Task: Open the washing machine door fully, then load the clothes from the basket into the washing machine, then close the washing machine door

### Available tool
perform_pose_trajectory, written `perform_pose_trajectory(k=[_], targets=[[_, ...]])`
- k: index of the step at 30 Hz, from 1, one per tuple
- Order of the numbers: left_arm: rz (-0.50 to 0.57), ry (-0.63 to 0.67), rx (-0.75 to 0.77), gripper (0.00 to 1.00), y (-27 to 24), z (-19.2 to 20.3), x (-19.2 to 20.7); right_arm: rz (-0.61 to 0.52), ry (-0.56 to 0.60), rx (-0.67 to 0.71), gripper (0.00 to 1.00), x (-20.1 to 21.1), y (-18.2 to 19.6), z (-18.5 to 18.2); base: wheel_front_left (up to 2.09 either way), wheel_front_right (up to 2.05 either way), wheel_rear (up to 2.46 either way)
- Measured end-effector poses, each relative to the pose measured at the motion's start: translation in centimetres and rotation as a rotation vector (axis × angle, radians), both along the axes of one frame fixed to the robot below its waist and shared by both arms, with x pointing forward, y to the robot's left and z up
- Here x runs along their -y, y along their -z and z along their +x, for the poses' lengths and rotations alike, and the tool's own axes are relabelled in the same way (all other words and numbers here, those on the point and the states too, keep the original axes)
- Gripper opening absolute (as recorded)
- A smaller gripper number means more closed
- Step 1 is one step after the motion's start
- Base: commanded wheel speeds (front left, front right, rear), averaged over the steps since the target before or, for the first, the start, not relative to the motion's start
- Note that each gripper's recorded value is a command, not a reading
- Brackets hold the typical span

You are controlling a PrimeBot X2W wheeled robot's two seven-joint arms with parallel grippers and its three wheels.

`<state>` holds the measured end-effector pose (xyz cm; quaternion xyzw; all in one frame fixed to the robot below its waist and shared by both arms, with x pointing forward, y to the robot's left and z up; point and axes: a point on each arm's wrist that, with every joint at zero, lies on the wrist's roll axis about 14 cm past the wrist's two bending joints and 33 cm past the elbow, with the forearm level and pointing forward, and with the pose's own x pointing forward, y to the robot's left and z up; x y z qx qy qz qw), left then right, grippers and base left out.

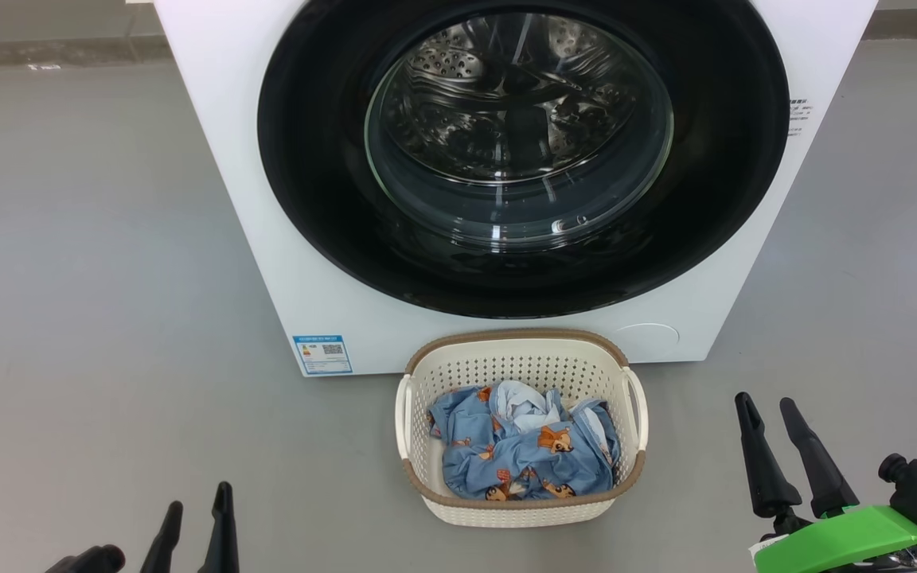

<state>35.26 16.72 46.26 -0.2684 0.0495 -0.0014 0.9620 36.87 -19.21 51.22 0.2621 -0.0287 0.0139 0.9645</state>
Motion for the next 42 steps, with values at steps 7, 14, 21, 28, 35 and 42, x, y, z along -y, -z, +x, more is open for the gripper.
perform_pose_trajectory(k=[7,14,21,28,35,42], targets=[[0.079,0.006,0.002,1.00,0.3,-0.4,-0.2,-0.067,0.002,0.005,1.00,0.2,0.0,-0.1,0.00,0.00,0.00],[0.157,0.012,0.012,1.00,0.3,-0.4,-0.4,-0.150,0.000,-0.023,1.00,0.5,1.2,-0.6,0.00,0.00,0.00],[0.249,0.030,0.025,1.00,0.3,-0.6,-0.5,-0.243,-0.006,-0.020,1.00,0.5,1.5,-0.6,0.00,0.00,0.00],[0.331,0.053,0.034,1.00,0.4,-0.9,-0.3,-0.329,-0.014,-0.007,1.00,0.5,1.4,-0.7,0.00,0.00,0.00],[0.406,0.072,0.053,1.00,0.2,-0.8,-0.1,-0.401,-0.022,0.009,1.00,0.4,1.2,-0.6,0.00,0.00,0.00],[0.408,0.067,0.048,1.00,0.3,-0.8,-0.2,-0.402,-0.021,0.007,1.00,0.5,1.3,-0.6,0.00,0.00,0.00]])
